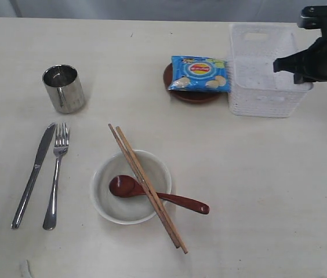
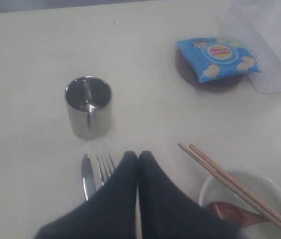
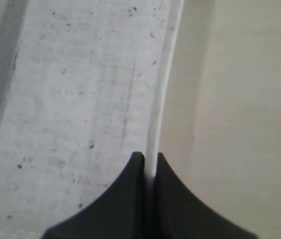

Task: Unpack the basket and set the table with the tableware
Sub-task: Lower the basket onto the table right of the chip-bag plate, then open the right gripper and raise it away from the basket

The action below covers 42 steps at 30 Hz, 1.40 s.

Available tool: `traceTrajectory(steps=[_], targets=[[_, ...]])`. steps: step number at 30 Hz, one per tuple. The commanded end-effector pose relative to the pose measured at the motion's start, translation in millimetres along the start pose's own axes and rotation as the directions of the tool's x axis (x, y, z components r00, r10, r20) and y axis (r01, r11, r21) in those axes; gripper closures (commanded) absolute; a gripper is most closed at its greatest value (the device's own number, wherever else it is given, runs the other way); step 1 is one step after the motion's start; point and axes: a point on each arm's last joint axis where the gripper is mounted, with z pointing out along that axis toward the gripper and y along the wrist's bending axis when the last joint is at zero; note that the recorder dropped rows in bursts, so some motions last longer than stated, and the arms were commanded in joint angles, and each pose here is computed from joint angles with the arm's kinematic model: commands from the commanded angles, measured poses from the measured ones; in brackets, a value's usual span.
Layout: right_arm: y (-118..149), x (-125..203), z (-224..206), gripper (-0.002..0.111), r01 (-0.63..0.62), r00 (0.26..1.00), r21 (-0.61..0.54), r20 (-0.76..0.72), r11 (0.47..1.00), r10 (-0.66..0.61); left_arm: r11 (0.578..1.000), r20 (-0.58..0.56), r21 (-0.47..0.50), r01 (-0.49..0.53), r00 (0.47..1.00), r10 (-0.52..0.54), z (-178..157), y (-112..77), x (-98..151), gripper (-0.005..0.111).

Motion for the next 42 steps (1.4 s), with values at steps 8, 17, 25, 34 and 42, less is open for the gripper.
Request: traceTrajectory(steps=[8, 17, 25, 34, 42], targets=[[79.0, 17.5, 15.5, 0.109, -0.006, 0.994, -0.115, -0.113, 0.993, -0.007, 1.0, 0.006, 0.014, 0.005, 1.0, -0.005, -0.1, -1.5, 0.7, 0.107], [78.0, 13.8, 16.0, 0.109, -0.049, 0.996, -0.097, -0.076, 0.994, 0.042, 1.0, 0.004, 0.015, 0.007, 1.0, -0.007, -0.1, -1.6, 0.9, 0.107], [9.0, 18.4, 14.8, 0.109, -0.089, 0.987, -0.005, -0.131, 0.996, 0.088, 1.0, 0.006, 0.015, 0.007, 1.0, -0.007, -0.1, -1.6, 0.7, 0.107], [30.5, 10.6, 2.7, 0.109, -0.104, 0.991, -0.045, -0.085, 0.994, 0.1, 1.0, 0.008, 0.016, 0.005, 1.0, -0.005, -0.1, -1.6, 0.6, 0.107], [34.6, -8.9, -27.2, 0.109, -0.116, 0.993, -0.063, 0.01, 0.991, 0.117, 1.0, 0.008, 0.016, 0.005, 1.0, -0.005, -0.1, -1.6, 0.6, 0.107]])
